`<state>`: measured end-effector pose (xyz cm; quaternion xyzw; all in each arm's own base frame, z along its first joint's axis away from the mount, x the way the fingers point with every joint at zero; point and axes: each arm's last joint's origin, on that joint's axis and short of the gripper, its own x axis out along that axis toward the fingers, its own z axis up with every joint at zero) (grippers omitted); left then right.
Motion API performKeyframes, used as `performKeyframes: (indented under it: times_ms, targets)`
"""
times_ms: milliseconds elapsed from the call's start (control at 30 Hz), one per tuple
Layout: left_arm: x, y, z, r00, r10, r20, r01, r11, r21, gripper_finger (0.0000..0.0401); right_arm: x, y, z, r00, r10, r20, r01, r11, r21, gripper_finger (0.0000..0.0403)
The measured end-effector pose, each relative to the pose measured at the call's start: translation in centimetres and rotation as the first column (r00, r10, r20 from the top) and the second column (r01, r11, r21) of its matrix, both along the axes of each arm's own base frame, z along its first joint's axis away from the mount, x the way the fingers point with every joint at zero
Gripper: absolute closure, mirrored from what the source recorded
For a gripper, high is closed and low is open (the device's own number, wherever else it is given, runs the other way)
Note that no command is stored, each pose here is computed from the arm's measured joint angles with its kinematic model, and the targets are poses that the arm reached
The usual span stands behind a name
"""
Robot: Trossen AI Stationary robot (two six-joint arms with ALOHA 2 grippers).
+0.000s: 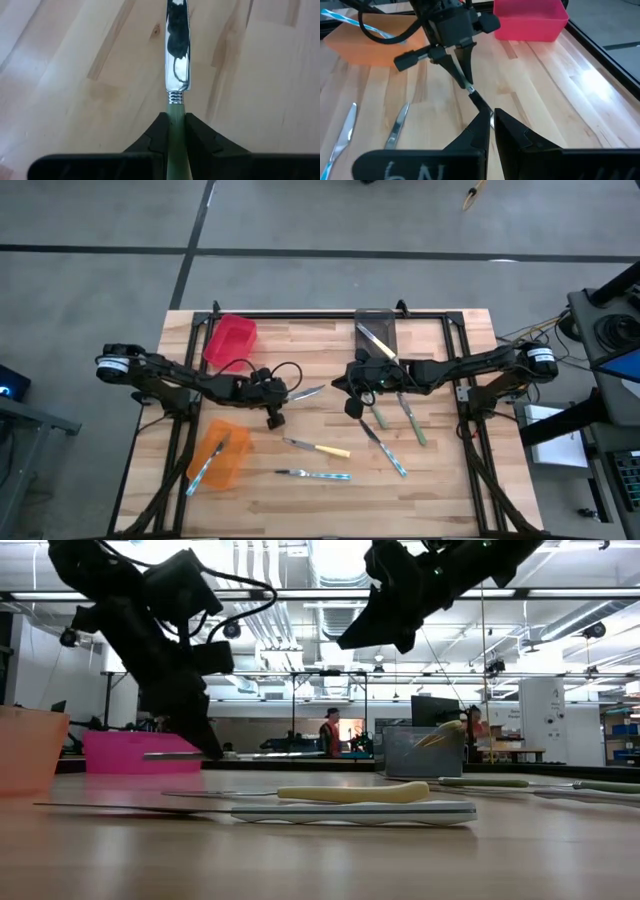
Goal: Sort silverware by color (type)
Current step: Put the left green knife into the red bin
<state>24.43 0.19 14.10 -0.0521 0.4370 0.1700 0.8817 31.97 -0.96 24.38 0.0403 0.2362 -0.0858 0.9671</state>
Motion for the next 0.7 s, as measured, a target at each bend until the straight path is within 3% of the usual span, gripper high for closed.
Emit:
performKeyframes:
  times_ms: [400, 700]
  targets:
    - [0.5, 0.8, 3.1, 0.996, 0.032, -0.081, -0.033, 0.999, -0.007, 0.0378, -0.3, 0.0, 0.5, 1.000, 0.011, 0.012, -0.011, 1.000, -0.020, 0.0385]
    - [-2.3, 2.7, 7.4, 0.980, 0.126, -0.152, -0.122, 0.992, 0.037, 0.0378, -0.3, 0.0, 0.5, 1.000, 0.020, 0.005, -0.020, 0.999, -0.030, 0.0385]
